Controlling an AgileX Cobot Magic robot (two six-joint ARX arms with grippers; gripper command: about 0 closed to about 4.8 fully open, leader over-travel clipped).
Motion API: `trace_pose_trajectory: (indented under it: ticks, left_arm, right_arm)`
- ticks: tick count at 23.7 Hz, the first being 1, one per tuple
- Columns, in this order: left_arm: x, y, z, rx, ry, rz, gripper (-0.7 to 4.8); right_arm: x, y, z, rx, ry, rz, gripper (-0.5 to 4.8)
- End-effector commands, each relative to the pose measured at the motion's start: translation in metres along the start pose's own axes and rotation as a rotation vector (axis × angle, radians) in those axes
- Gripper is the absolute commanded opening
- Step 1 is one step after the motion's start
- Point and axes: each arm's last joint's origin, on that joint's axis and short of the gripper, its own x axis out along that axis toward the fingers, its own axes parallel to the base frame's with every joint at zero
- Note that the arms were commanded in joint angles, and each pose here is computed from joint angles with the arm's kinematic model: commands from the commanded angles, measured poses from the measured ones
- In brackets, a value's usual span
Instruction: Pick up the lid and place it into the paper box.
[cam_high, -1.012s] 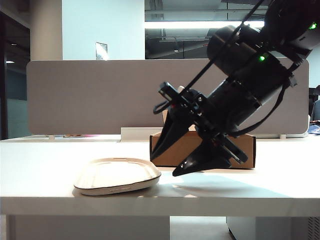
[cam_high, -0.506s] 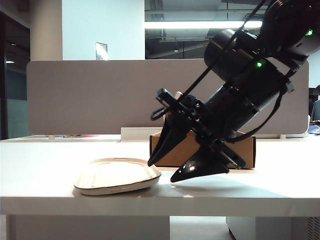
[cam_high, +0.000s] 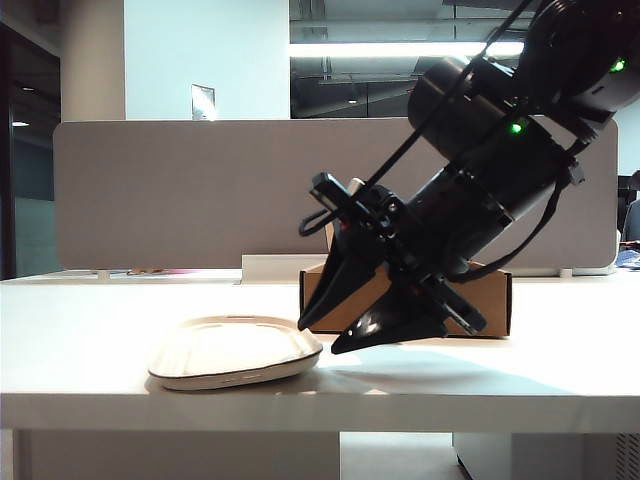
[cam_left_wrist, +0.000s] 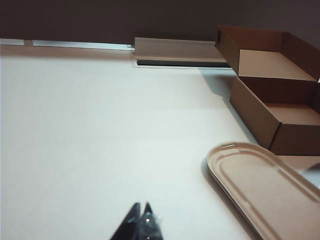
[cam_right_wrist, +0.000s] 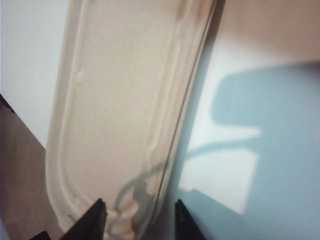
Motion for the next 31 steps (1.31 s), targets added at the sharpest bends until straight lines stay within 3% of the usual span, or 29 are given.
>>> trace_pose_trajectory:
  ticks: [1,15,17,18,21,25,31]
  left_arm:
    - [0.0,0.0,0.002,0.003,-0.016,-0.003,-0.05]
    - [0.0,0.0,0.002,0.003,-0.015,-0.002,-0.05]
    - [0.0,0.0,0.002,0.003,-0.015,-0.002,-0.05]
    - [0.0,0.0,0.002,0.003,-0.016,-0.002,-0.05]
    - [0.0,0.0,0.002,0.003,-0.016,-0.001,-0.05]
    - [0.0,0.0,0.002,0.003,-0.016,-0.002,-0.05]
    - [0.0,0.0,0.002,0.003,-0.016,-0.002,-0.05]
  right_arm:
    - [0.0,0.002,0.003,-0.01,-0.018,0.008,1.97]
    - [0.011,-0.001,0.002,0.01,-0.021,0.019,1.95]
    - [0.012,0.002,0.002,-0.003,-0.029,0.031,1.53]
    - [0.013,0.004,0.002,-0.013,-0.034,0.039,1.07]
    - [0.014,0.007,0.001,-0.021,-0.039,0.039,0.87]
    - [0.014,0.007,0.003,-0.027,-0.062,0.028,-0.04]
    - [0.014,0.008,0.004,-0.033,-0.073,0.034,-0.05]
